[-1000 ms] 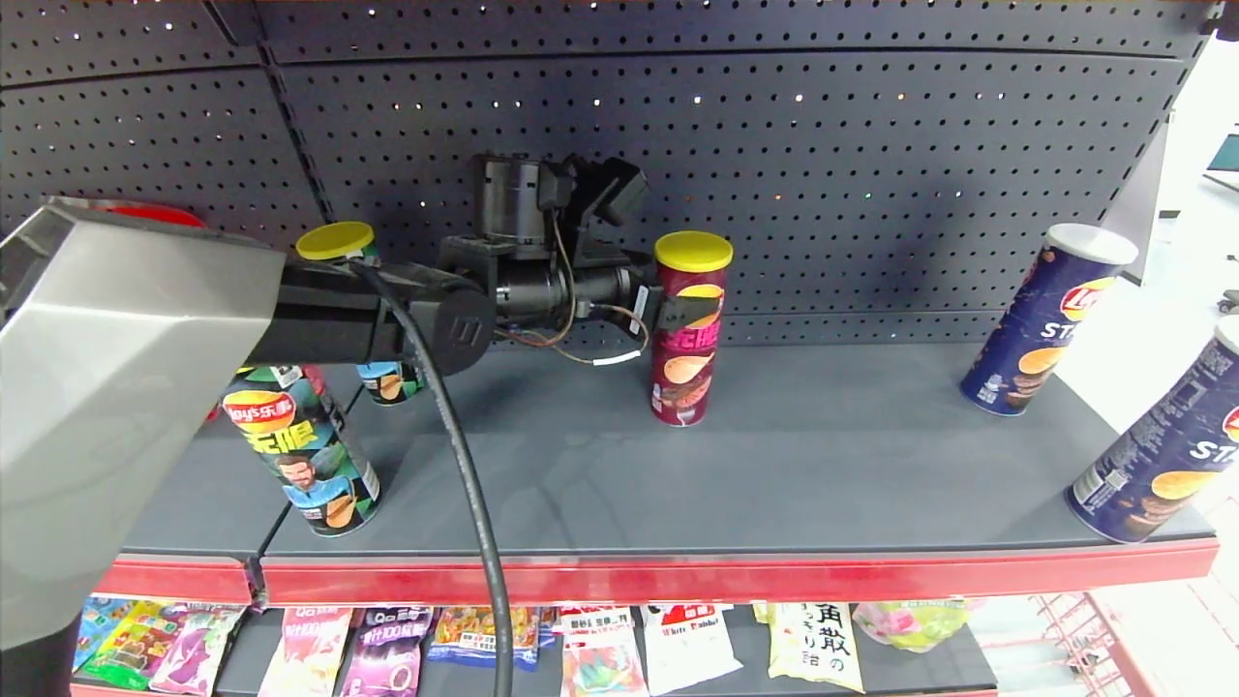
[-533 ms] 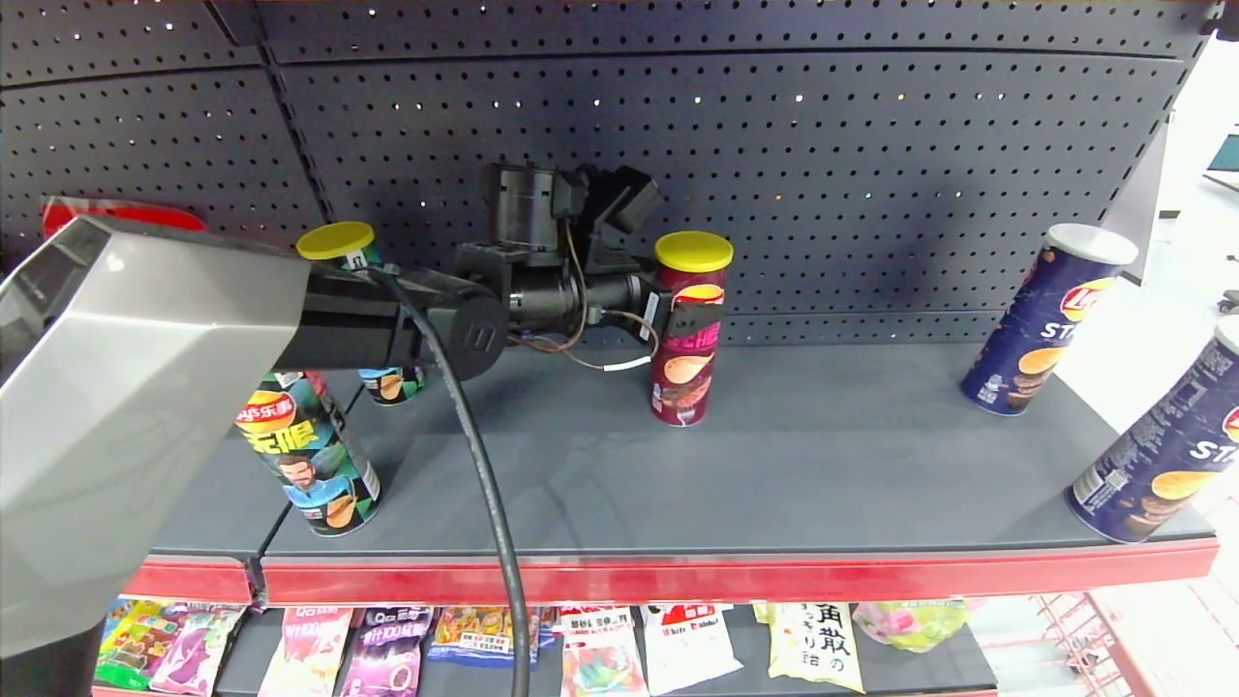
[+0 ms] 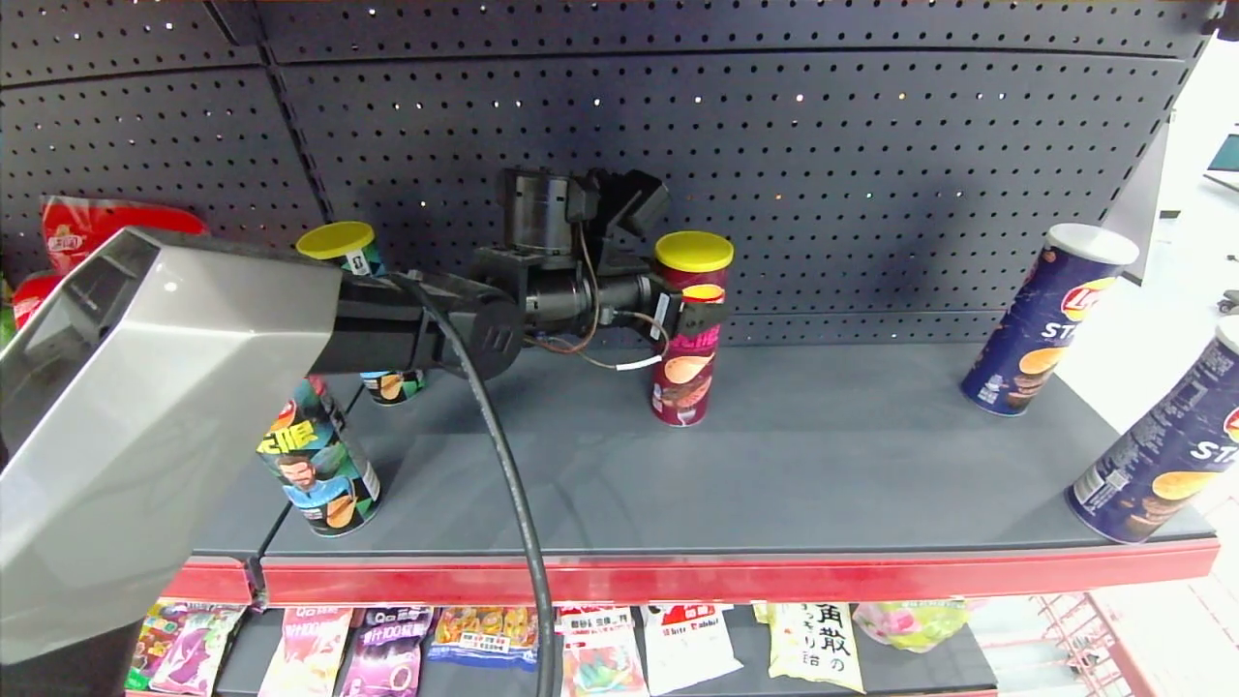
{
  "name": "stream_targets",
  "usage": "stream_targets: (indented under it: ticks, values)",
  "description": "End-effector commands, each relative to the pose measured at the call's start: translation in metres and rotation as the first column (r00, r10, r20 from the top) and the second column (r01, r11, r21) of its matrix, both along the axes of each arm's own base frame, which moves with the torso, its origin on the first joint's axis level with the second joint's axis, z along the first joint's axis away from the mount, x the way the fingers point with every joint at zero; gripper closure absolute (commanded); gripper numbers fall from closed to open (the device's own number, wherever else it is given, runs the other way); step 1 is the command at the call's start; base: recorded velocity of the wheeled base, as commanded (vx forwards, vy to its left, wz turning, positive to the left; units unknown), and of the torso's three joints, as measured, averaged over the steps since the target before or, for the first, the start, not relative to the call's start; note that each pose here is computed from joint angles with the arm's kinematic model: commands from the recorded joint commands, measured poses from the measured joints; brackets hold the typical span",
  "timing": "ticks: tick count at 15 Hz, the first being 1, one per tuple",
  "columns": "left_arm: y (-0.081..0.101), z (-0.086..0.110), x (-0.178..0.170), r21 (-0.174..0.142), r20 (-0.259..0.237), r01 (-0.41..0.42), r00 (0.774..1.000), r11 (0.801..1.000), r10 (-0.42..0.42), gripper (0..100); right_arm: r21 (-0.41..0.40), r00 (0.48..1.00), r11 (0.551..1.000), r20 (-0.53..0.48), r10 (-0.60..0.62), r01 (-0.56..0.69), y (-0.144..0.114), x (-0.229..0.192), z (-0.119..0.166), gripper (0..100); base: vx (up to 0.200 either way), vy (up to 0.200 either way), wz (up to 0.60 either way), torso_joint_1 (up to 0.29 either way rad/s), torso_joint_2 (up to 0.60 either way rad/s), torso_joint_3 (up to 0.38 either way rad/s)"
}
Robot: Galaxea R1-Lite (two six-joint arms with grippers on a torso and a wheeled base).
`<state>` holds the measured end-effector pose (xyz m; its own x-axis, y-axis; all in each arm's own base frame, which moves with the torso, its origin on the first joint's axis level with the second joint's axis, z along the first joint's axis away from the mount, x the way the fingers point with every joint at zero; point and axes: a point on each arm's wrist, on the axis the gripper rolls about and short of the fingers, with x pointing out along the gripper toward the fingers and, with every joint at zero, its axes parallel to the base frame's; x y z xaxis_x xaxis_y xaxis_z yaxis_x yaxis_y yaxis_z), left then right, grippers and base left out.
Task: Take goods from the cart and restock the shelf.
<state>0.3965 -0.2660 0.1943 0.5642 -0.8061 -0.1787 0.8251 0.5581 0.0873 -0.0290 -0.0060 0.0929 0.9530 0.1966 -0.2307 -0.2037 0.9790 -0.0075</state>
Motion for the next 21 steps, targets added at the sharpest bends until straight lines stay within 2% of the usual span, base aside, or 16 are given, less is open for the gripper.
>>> stream_targets:
  ticks: [1, 8, 12, 13, 15, 16, 17, 19, 21]
  values:
    - [-0.004, -0.003, -0.001, 0.003, -0.005, 0.008, 1.000, 1.000, -0.008, 100, 0.002, 1.000, 1.000, -0.002, -0.002, 0.002, 0.000, 0.000, 0.000, 100, 0.000, 0.000, 0.00, 0.000, 0.00, 0.000]
    - [-0.007, -0.004, -0.003, 0.005, -0.009, 0.017, 1.000, 1.000, -0.017, 100, 0.002, 1.000, 1.000, -0.002, -0.002, 0.002, 0.000, 0.000, 0.000, 100, 0.000, 0.000, 0.00, 0.000, 0.00, 0.000]
    - [-0.002, 0.017, -0.027, -0.005, 0.002, 0.040, 0.999, 0.999, -0.040, 100, 0.003, 1.000, 1.000, -0.002, 0.000, 0.000, 0.000, 0.000, 0.000, 100, 0.000, 0.000, 0.00, 0.000, 0.00, 0.000]
    - [-0.002, 0.017, -0.028, -0.004, 0.001, 0.041, 0.999, 0.999, -0.041, 100, 0.003, 1.000, 1.000, -0.002, 0.000, 0.000, 0.000, 0.000, 0.000, 100, 0.000, 0.000, 0.00, 0.000, 0.00, 0.000]
    - [0.003, 0.029, -0.069, -0.027, -0.076, 0.069, 0.995, 0.997, -0.071, 100, 0.001, 1.000, 1.000, -0.002, 0.000, 0.000, 0.000, 0.000, 0.000, 100, 0.000, 0.000, 0.00, 0.000, 0.00, 0.000]
    - [0.005, 0.029, -0.074, -0.027, -0.084, 0.071, 0.994, 0.997, -0.073, 100, 0.001, 1.000, 1.000, -0.002, 0.000, 0.000, 0.000, 0.000, 0.000, 100, 0.000, 0.000, 0.00, 0.000, 0.00, 0.000]
    - [0.014, 0.024, -0.086, -0.010, -0.099, 0.070, 0.993, 0.997, -0.071, 100, 0.001, 1.000, 1.000, -0.002, 0.000, 0.000, 0.000, 0.000, 0.000, 100, 0.000, 0.000, 0.00, 0.000, 0.00, 0.000]
    - [0.020, 0.018, -0.093, -0.010, -0.092, 0.056, 0.994, 0.998, -0.056, 100, 0.001, 1.000, 1.000, -0.002, 0.000, 0.000, 0.000, 0.000, 0.000, 100, 0.000, 0.000, 0.00, 0.000, 0.00, 0.000]
    - [0.026, 0.003, -0.100, -0.022, -0.067, 0.030, 0.997, 0.999, -0.032, 100, 0.000, 1.000, 1.000, -0.002, 0.001, -0.001, 0.000, 0.000, 0.000, 100, 0.000, 0.000, 0.00, 0.000, 0.00, 0.000]
